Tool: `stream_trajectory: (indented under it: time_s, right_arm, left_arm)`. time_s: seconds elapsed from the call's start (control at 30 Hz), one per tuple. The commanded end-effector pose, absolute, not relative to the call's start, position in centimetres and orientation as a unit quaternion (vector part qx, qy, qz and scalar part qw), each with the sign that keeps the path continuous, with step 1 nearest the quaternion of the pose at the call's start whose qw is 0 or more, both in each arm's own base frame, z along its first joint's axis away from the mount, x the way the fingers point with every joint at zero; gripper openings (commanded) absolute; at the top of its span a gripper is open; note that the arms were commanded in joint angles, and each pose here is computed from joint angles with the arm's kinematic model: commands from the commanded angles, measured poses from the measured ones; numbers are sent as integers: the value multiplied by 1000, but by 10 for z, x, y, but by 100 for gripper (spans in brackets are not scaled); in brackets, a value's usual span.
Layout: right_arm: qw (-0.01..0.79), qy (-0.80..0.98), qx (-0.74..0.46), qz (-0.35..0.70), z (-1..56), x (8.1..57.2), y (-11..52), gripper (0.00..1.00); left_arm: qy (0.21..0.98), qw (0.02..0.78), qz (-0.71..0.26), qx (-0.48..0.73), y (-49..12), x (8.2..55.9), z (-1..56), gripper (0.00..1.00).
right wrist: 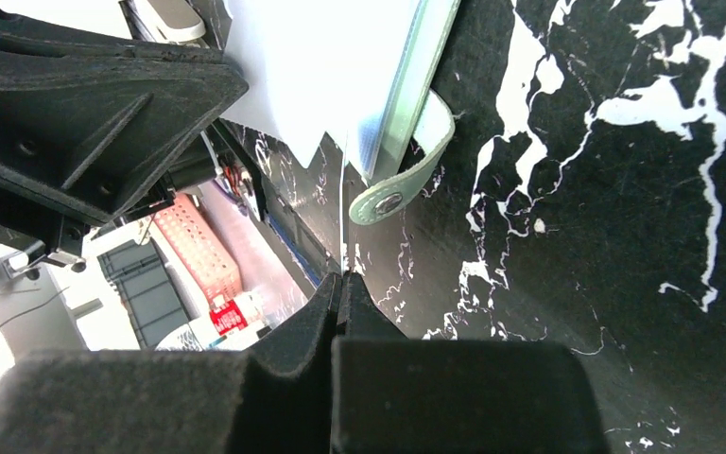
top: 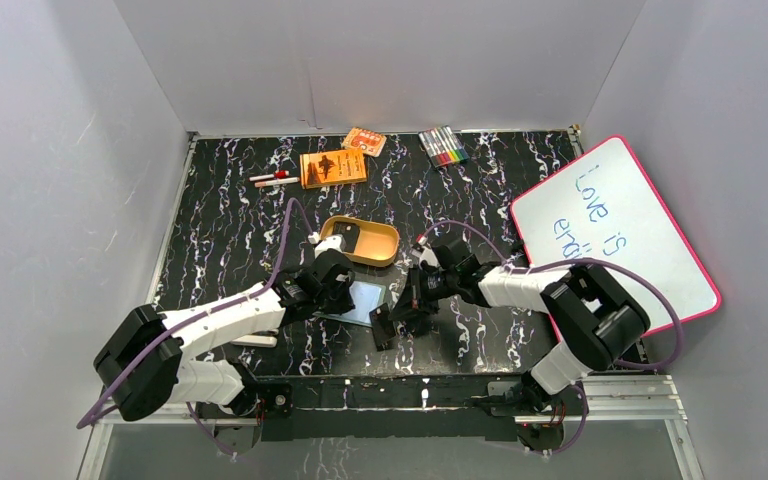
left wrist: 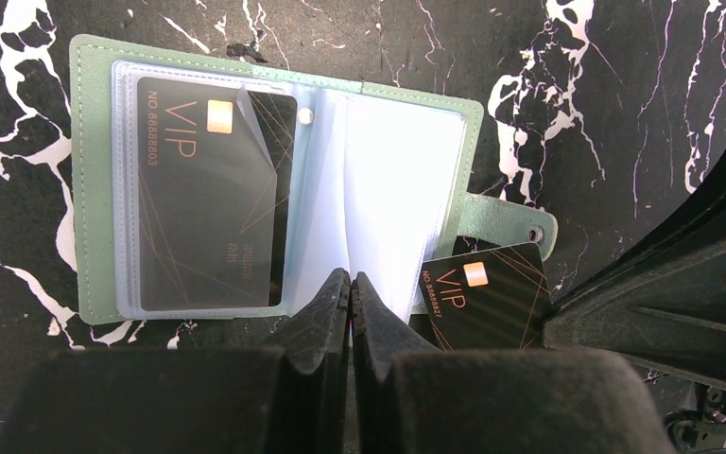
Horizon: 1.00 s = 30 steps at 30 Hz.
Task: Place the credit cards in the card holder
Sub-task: Turn over the card slot in the card holder.
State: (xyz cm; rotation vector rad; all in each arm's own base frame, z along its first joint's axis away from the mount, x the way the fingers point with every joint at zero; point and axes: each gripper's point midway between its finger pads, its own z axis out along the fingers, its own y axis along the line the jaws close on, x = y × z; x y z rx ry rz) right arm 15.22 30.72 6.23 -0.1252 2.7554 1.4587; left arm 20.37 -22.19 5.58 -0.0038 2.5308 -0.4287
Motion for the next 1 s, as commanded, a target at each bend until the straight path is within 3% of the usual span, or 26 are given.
stream_trajectory:
  time_s: [0.0, 0.53, 0.67, 0.73, 0.83, 0.97]
  right_arm:
    - [21, 865, -58, 498, 81, 161, 323, 0]
    - [21, 848, -58, 526, 83, 178, 348, 0]
    - [30, 847, -64, 526, 86, 184, 355, 0]
    - [35, 848, -71, 524, 88, 186, 360, 0]
    - [37, 848, -83, 521, 89, 190, 371, 0]
    - [34, 848, -93, 521, 85, 197, 387, 0]
  left_arm:
    - [941, 300, -155, -10, -215, 206, 61, 0]
    - [941, 300, -157, -7, -214, 205, 64, 2]
    - [938, 309, -155, -10, -210, 205, 76, 37]
    - [935, 320, -152, -15, -205, 206, 85, 49]
    - [929, 339, -143, -28, -195, 208, 100, 58]
    - [922, 364, -126, -45, -179, 210, 114, 61]
